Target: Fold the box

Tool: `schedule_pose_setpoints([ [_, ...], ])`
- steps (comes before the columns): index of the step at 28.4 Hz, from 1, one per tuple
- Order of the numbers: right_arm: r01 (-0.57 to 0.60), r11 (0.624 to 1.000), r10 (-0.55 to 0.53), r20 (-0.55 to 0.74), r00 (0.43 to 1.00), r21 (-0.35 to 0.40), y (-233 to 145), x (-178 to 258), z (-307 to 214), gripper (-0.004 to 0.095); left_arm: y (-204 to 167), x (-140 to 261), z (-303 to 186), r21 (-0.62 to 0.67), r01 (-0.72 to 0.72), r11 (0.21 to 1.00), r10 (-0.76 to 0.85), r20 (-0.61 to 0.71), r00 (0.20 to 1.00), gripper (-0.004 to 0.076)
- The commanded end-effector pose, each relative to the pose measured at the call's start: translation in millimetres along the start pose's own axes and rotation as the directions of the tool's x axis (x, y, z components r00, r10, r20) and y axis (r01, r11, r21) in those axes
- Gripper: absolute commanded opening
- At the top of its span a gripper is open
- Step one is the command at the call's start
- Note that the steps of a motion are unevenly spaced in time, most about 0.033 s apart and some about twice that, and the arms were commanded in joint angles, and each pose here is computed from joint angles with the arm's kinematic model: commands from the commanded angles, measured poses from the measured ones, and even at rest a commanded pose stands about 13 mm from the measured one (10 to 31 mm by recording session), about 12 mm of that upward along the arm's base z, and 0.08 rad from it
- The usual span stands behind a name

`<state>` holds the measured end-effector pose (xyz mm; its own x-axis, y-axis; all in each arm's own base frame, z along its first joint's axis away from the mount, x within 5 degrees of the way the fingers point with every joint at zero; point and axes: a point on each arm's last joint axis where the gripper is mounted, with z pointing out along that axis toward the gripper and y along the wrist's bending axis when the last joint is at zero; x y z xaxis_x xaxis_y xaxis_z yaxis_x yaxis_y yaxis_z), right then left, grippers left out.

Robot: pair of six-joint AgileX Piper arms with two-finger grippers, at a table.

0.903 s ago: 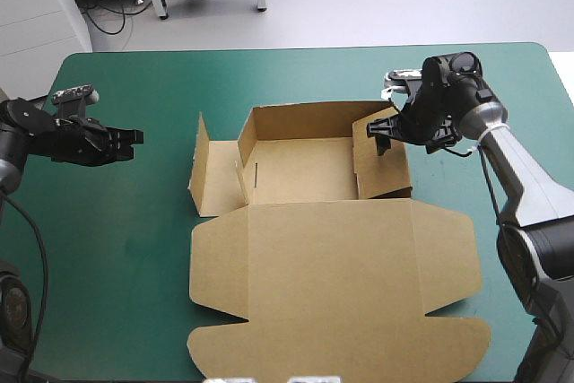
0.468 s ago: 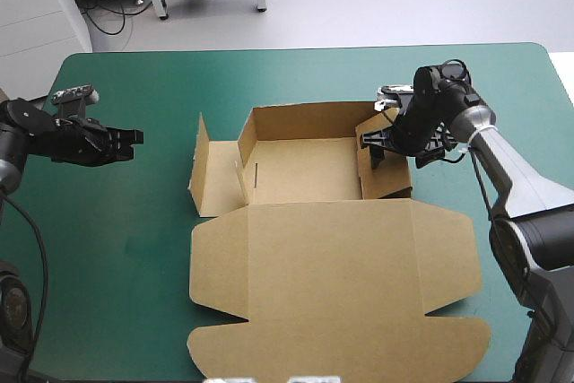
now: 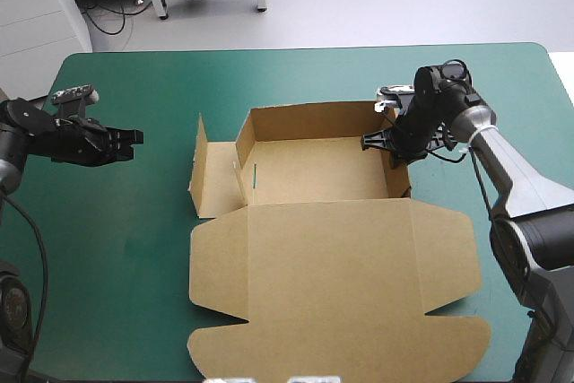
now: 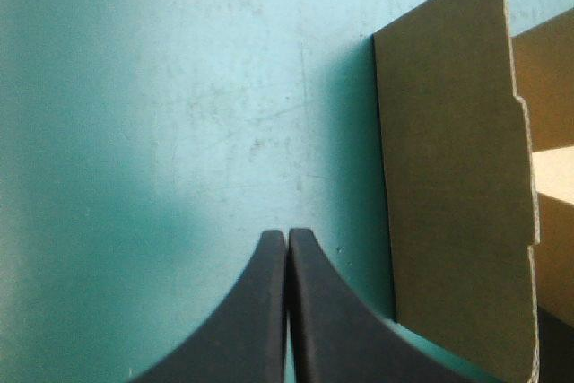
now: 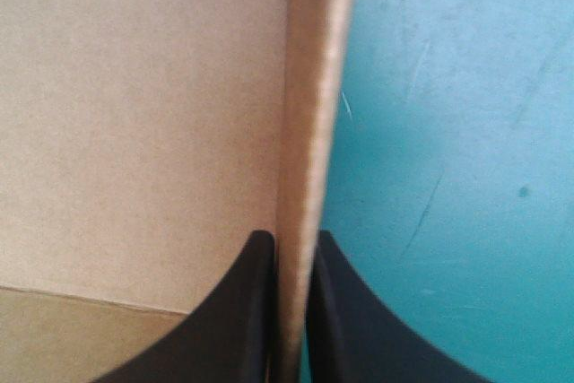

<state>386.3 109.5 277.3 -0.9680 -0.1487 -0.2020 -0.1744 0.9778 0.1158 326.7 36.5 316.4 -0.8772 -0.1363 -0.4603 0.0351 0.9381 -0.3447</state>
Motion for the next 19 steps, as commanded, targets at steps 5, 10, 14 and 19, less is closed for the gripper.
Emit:
schedule_pose_setpoints([
  [5, 0.027, 0.999, -0.025, 0.06, 0.998, -0.038, 5, 4, -30, -0.0008, -8, -5, -19, -0.009, -0.021, 1.0, 0.022, 0.07, 0.997, -0.0032],
  [10, 0.025, 0.999, -0.017, 0.153, 0.988, -0.045, 6, 10, -66, -0.0008, -9, -4, -19, -0.006, -0.021, 1.0, 0.021, 0.068, 0.997, -0.0032],
  [14, 0.032, 0.999, -0.019, 0.277, 0.961, -0.044, 9, 22, -114, -0.0008, -9, -4, -19, -0.002, -0.02, 1.0, 0.02, 0.061, 0.998, -0.0032],
  [19, 0.037, 0.994, 0.006, 0.403, 0.915, -0.099, 15, 49, -167, -0.0008, -9, -4, -19, -0.002, -0.02, 1.0, 0.02, 0.06, 0.998, -0.0032],
])
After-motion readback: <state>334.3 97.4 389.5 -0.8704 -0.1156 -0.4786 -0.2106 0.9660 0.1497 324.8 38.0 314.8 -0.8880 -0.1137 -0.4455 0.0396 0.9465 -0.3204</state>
